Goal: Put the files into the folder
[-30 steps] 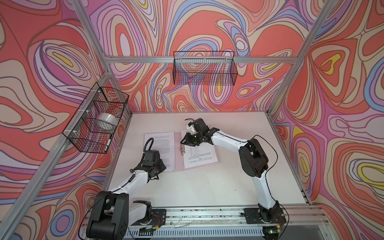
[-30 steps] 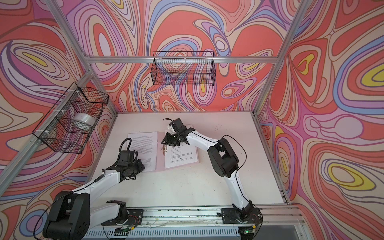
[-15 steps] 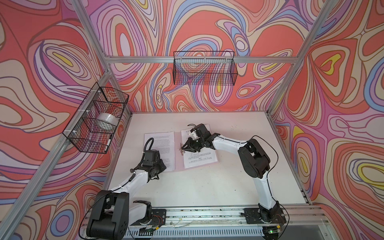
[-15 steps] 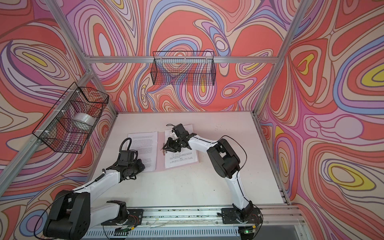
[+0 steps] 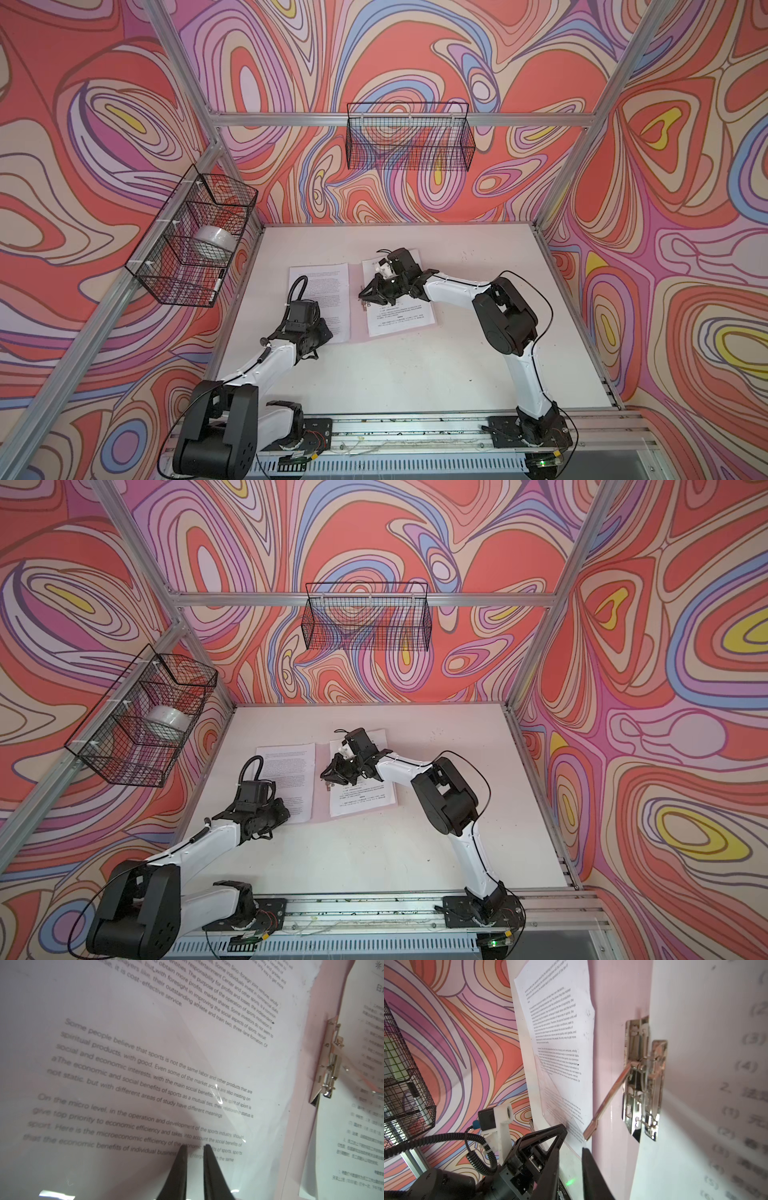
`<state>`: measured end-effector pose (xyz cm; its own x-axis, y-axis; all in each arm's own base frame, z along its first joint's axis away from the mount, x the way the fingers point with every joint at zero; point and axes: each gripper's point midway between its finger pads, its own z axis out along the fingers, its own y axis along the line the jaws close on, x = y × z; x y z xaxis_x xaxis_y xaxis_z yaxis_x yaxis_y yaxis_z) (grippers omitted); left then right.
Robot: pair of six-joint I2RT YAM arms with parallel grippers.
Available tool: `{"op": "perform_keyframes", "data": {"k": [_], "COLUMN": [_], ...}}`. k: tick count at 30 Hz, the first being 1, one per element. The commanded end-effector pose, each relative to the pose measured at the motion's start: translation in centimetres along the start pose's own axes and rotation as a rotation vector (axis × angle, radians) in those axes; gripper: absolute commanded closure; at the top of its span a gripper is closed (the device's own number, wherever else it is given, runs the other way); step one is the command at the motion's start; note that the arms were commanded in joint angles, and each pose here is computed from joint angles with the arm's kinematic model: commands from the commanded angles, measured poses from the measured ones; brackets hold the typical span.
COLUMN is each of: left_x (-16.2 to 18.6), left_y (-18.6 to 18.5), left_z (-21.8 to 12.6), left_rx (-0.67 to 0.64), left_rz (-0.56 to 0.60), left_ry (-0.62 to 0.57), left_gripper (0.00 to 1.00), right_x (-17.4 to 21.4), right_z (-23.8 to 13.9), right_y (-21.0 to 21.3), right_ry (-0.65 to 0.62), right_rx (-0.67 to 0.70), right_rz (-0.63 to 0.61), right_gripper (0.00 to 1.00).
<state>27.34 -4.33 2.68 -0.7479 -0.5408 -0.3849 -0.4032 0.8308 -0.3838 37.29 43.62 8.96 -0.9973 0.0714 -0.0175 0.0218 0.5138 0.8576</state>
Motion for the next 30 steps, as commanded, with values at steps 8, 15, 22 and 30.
{"op": "perform_keyframes", "data": {"k": [8,15,22,30], "left_x": [0.2,0.1,0.1,0.1], "left_y": [-0.1,-0.1,-0.1,-0.1], "left_z": [0.1,0.1,0.1,0.2], "left_rx": [0.007,0.005,0.004,0.006], "left_rz": [0.02,0.019,0.019,0.021], "left_ry": [-0.002,-0.003,-0.002,-0.001], "left_gripper": [0.83,0.83,0.83,0.83], "right_x": [0.8,0.7,0.5,0.2], "right_z": [1.2,1.5,1.8,2.0], "right_y": [-1.8,-2.0,-2.2,-1.9], "right_ry": [0.029,0.033,0.034,0.031], "right_rx": [0.013,0.013,0.014,0.006], "right_rz": [0.043,0.044,0.045,0.041], "right_gripper": [0.8,0.8,0.81,0.83]}}
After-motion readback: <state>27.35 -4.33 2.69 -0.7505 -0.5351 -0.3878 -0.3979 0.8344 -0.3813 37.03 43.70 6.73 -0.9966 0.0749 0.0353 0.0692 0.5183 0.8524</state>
